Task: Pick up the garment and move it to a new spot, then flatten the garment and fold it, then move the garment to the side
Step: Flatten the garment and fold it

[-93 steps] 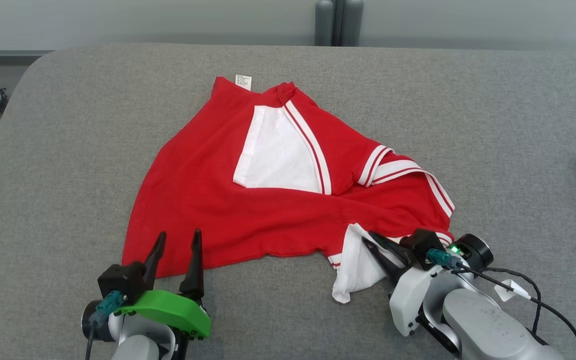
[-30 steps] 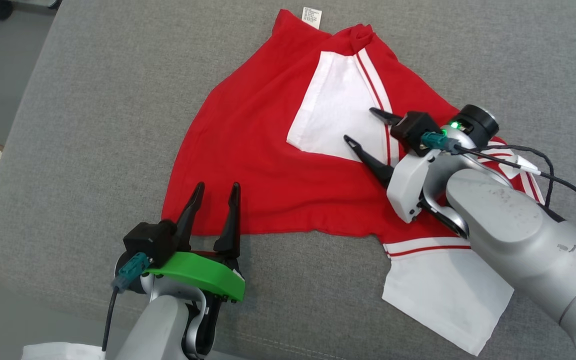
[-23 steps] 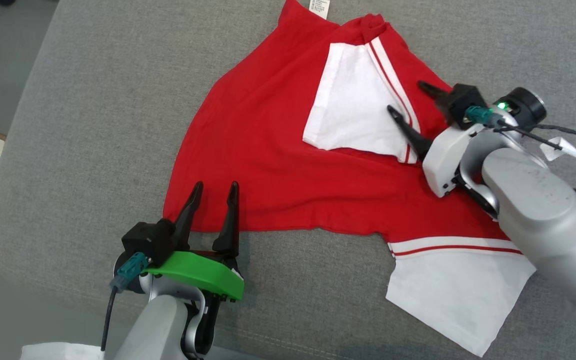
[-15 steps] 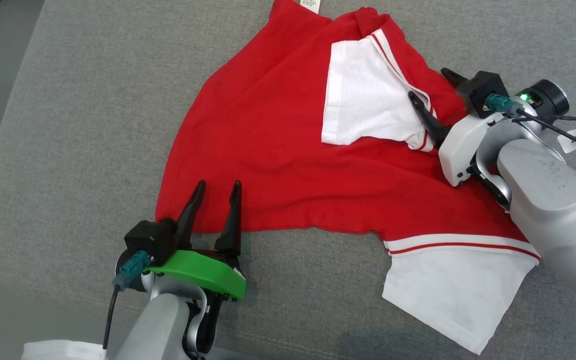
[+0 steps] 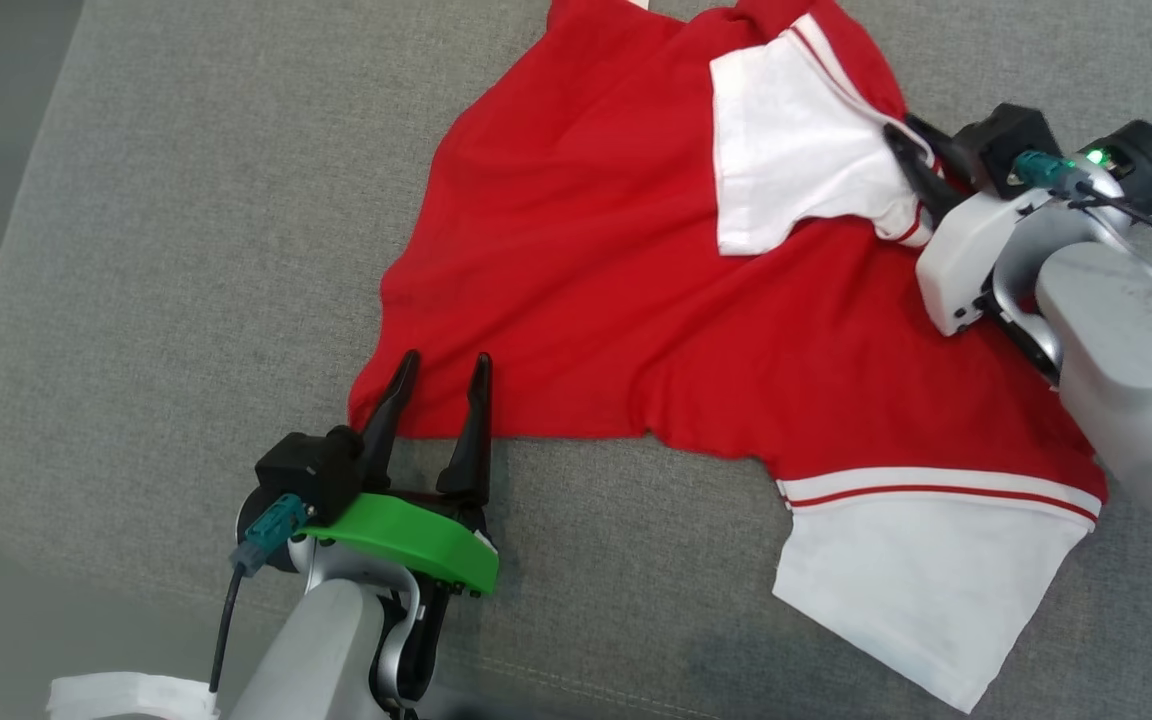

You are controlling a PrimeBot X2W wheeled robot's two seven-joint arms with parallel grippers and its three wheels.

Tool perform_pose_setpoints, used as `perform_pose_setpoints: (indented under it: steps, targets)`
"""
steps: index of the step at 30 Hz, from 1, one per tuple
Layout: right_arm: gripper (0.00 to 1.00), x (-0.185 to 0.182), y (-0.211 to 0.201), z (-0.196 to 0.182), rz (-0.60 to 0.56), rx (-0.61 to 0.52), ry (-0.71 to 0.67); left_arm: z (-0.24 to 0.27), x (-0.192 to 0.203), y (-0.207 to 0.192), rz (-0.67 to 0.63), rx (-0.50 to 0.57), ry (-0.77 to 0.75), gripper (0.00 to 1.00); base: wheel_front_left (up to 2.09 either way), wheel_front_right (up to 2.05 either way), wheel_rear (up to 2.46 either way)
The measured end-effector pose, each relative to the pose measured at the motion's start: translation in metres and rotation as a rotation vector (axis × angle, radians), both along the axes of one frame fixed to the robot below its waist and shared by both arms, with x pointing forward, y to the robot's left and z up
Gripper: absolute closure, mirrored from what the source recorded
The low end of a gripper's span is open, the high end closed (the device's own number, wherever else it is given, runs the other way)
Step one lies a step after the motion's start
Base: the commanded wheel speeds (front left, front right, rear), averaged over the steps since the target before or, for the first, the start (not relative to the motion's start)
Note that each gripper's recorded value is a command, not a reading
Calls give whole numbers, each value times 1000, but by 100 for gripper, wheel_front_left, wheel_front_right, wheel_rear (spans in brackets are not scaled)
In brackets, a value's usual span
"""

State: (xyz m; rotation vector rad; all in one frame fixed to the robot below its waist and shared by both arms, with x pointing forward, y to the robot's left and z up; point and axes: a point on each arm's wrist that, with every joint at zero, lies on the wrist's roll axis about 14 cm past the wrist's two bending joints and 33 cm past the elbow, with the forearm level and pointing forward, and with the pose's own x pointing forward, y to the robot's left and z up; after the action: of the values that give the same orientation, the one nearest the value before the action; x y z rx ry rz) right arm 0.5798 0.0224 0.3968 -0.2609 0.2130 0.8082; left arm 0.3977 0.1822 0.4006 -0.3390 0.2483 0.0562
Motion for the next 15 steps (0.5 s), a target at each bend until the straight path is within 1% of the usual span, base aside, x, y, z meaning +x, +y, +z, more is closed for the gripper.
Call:
perform_pose_setpoints:
  steps: [4, 8, 9, 10, 11, 15]
  targets:
    - [100, 28, -18, 6, -55, -26, -38, -4, 0, -1, -5, 0, 9, 0, 0, 0, 0]
    - [100, 56, -37, 8, -108, -82, -65, -5, 1, -2, -13, 2, 13, 0, 0, 0, 0]
    - [84, 61, -40, 8, -120, -91, -67, -5, 1, -2, -13, 4, 16, 0, 0, 0, 0]
    - [17, 65, -41, 8, -135, -90, -64, -6, 1, -1, -12, 5, 18, 0, 0, 0, 0]
    - [0, 69, -41, 8, -142, -87, -63, -6, 0, 0, -10, 7, 22, 0, 0, 0, 0]
    - [0, 78, -45, 12, -199, -42, -50, -8, -1, 3, 4, 7, 29, 0, 0, 0, 0]
